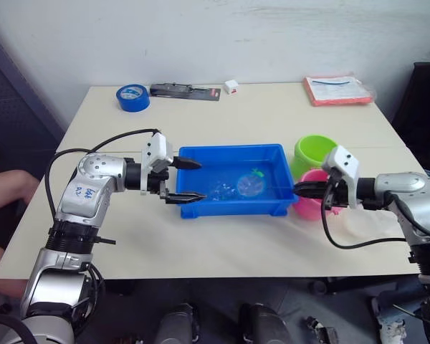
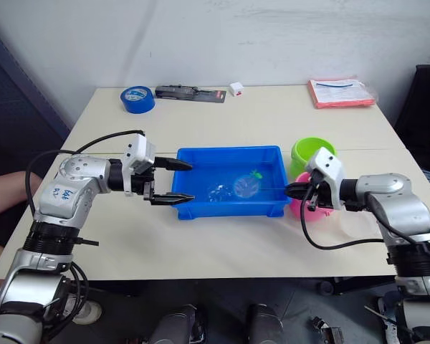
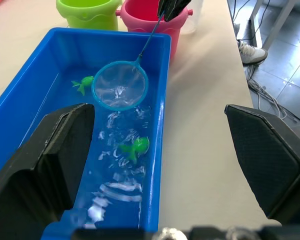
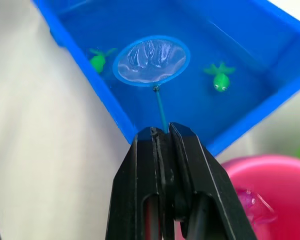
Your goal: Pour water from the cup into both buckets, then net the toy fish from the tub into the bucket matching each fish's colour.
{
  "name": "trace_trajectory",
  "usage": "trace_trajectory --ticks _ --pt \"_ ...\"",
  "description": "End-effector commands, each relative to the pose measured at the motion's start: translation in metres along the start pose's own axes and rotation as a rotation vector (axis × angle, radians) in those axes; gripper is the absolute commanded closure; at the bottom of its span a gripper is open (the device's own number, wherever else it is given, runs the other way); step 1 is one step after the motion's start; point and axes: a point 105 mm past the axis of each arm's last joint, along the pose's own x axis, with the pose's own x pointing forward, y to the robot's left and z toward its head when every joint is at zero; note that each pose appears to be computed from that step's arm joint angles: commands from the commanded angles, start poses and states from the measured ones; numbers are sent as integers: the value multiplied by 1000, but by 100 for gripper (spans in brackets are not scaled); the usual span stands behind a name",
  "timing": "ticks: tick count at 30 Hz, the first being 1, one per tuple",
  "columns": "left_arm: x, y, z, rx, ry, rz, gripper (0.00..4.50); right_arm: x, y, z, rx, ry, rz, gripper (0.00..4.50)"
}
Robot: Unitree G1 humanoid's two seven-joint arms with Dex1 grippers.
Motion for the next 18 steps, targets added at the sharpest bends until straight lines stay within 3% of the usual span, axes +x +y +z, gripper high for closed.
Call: trace_trajectory --ticks 1,5,10,18 --pt "-7 8 8 28 -19 17 0 -8 -7 11 -144 4 -102 370" --pt "-25 18 -9 47 90 35 0 8 -3 18 -337 58 -126 370" --pt "-46 20 -25 45 186 35 0 46 9 30 -450 74 -93 370" --pt "-65 16 -29 22 221 63 0 83 30 32 -592 111 0 370"
